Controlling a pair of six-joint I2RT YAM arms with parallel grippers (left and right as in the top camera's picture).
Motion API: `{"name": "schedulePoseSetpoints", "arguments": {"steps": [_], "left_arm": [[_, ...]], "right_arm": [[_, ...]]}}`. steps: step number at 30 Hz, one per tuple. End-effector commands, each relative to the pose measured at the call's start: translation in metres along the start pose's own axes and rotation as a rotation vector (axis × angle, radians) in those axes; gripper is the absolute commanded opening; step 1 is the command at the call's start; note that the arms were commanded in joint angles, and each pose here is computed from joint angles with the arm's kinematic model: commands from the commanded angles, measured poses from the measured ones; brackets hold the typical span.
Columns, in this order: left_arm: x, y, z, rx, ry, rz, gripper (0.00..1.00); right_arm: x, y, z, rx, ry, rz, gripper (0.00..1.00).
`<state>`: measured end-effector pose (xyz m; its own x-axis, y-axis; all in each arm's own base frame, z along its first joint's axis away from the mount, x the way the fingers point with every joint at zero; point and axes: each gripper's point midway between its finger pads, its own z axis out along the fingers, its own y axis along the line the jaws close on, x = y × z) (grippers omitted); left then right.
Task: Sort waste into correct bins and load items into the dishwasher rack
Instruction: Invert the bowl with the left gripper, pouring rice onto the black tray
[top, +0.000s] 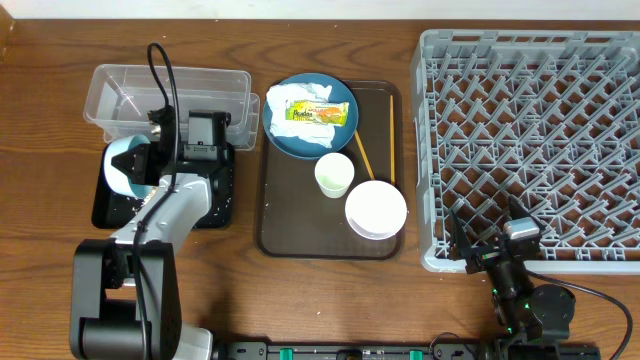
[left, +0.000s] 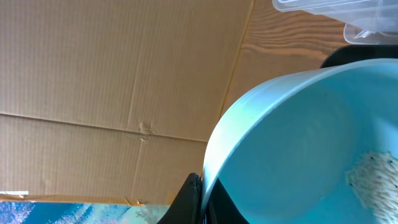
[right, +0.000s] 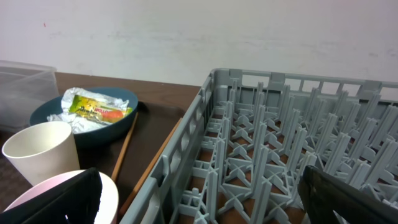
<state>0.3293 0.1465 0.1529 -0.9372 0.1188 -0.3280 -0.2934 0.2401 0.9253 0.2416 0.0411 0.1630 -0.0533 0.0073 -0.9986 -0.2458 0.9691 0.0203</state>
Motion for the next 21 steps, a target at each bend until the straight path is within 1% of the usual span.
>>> {"name": "schedulePoseSetpoints", "arguments": {"steps": [1,3,4,5,6,8,10,14,16,20,21], "left_arm": [[0.011,0.013,0.007,-0.08,0.043,0.01,0.06],[0.013,0.041,-0.005,-0.253,0.067,-0.021,0.06],[0.01,0.044,-0.009,-0.27,0.057,-0.064,0.06],[0.006,0.036,-0.008,-0.22,0.037,-0.086,0.06],[0.003,0.025,-0.005,-0.152,0.019,-0.07,0.06],[0.0,0.016,-0.004,-0.098,0.006,-0.038,0.06],[-0.003,0.016,-0.007,-0.105,-0.001,-0.002,0.06],[-0.009,0.01,-0.018,-0.087,-0.034,0.129,0.06],[-0.011,0.004,-0.018,-0.051,-0.049,0.141,0.06],[-0.012,0.007,-0.022,-0.074,-0.049,0.154,0.06],[-0.012,0.003,-0.021,-0.053,-0.057,0.151,0.06]], "right_arm": [[0.001,0.003,0.0,-0.015,0.003,-0.004,0.99],[0.001,0.003,0.0,-0.015,0.003,-0.004,0.99],[0.001,0.003,0.0,-0.015,0.003,-0.004,0.99],[0.001,0.003,0.0,-0.015,0.003,-0.004,0.99],[0.001,0.003,0.0,-0.015,0.003,-0.004,0.99],[0.001,0.003,0.0,-0.015,0.003,-0.004,0.99],[0.001,0.003,0.0,-0.015,0.003,-0.004,0.99],[0.001,0.003,0.0,-0.015,0.003,-0.004,0.99],[0.001,0.003,0.0,-0.015,0.003,-0.004,0.99],[0.001,0.003,0.0,-0.015,0.003,-0.004,0.99],[0.001,0.003,0.0,-0.015,0.003,-0.004,0.99]]}}
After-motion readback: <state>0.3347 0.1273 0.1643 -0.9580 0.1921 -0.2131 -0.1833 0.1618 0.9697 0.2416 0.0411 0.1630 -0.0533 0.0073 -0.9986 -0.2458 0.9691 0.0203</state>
